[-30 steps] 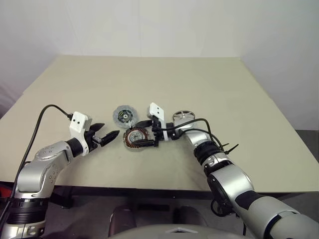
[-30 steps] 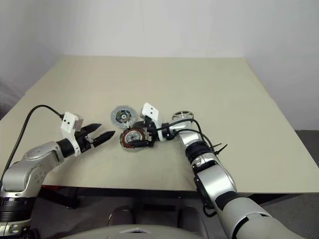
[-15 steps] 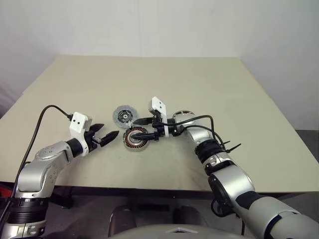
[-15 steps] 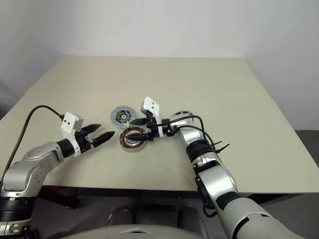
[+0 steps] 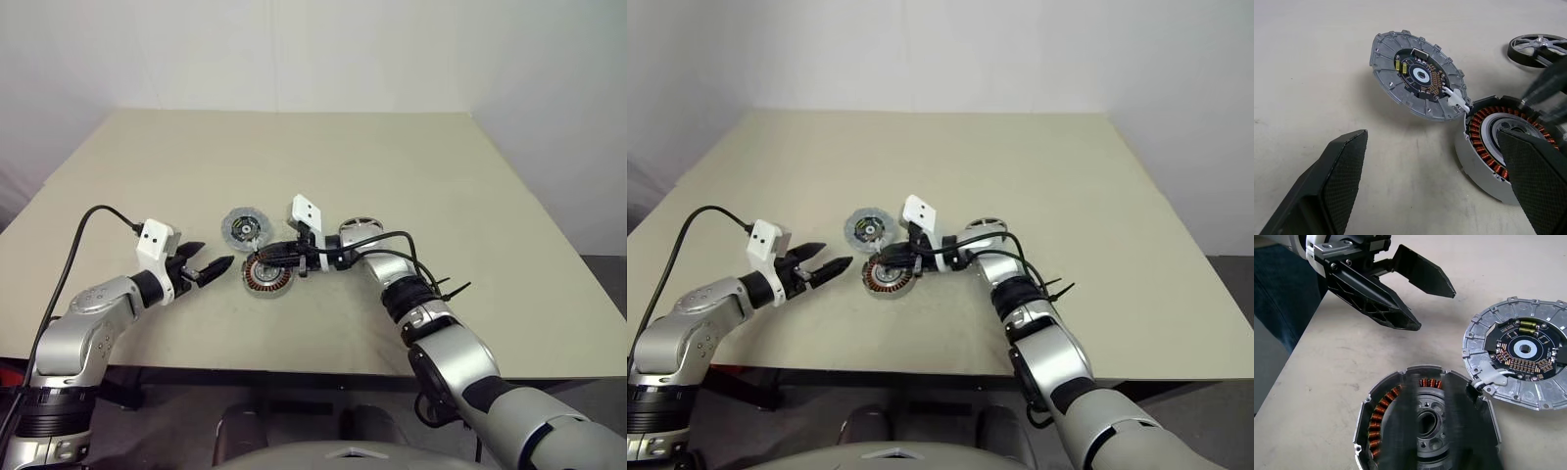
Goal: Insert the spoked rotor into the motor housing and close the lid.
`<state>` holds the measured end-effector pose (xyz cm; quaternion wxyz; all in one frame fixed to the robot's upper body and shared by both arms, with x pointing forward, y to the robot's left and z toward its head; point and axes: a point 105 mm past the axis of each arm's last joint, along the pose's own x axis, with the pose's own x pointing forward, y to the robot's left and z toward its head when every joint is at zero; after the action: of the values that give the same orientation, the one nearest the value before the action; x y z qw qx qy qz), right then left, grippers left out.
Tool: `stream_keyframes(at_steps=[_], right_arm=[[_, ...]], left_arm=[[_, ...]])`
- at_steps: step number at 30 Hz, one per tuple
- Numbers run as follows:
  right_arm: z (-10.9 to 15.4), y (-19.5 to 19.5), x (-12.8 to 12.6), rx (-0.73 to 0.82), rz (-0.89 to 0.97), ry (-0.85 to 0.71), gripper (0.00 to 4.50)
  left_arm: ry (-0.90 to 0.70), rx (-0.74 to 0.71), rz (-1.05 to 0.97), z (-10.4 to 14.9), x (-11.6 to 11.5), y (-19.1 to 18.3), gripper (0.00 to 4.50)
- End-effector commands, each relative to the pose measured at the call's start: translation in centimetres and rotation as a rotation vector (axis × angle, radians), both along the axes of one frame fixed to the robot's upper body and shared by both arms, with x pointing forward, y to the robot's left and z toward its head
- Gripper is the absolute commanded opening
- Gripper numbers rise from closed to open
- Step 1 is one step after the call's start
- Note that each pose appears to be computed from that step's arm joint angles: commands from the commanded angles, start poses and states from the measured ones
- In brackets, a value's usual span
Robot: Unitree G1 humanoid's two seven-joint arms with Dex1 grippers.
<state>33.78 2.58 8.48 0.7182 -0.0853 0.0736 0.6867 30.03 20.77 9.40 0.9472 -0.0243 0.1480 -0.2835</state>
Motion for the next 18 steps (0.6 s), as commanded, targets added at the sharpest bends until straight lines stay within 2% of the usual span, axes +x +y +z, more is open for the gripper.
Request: stream_keyframes(at_steps=[1,7,13,18], right_arm=[[1.4,0.7,-0.1,0.012,0.036,-0.057,0.02],[1.3,1.2,-0.4,0.009,0.051,-0.061,0.02],[-0.9,1.0,0.1,-0.049,-0.010,-0.026,0.02],[-1.6,0.8,0.2,-0.065,-0.024,-0.021,0.02]], left_arm=[[-0.055,0.006,-0.005,1.3,0.3,0.0,4.50],[-0.056,0.005,-0.005,1.3,0.3,0.0,4.50],[-0.055,0.006,-0.008,1.3,0.3,-0.2,4.50],[-0.055,0.007,-0.010,1.3,0.3,-0.2,4.50]])
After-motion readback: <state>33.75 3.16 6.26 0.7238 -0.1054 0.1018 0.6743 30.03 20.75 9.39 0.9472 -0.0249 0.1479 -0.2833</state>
